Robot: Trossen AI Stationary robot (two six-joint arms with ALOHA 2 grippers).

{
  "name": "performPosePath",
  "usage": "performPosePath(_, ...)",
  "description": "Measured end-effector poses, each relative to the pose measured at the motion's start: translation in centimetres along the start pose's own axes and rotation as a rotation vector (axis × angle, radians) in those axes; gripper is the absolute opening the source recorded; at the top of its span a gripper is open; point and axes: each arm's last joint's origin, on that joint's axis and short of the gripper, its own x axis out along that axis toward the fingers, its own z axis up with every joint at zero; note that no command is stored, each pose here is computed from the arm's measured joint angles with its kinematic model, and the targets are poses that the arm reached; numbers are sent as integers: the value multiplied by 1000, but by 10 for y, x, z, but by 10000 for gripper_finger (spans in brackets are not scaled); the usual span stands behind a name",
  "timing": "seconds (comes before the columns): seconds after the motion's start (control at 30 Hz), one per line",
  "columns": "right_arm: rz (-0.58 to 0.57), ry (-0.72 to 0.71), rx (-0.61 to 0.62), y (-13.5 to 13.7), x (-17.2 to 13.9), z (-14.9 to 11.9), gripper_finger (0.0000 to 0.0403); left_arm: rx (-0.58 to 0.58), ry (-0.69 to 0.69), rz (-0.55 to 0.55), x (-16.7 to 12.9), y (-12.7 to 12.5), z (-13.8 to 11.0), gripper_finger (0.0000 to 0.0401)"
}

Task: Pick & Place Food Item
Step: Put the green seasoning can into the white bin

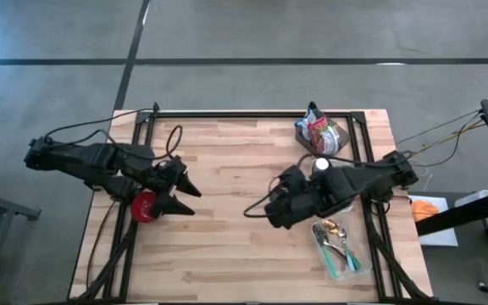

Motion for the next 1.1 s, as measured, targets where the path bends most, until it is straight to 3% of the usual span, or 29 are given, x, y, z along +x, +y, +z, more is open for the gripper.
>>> performPosePath(0.13, 6, -39, 22, -12, -9, -4, 124, 56, -46, 22, -6, -1, 1, 391)
performPosePath(0.4, -64, -29, 112, -51, -5, -13, 124, 56, -96, 76, -10, 0, 2, 391)
performPosePath(0.73, -119, 39, 268, -135, -4, -31, 124, 41, -144, 129, -12, 5, 7, 391)
performPosePath(1.1, -124, -133, 454, -217, 4, -31, 124, -28, -229, 217, -18, 21, 19, 391)
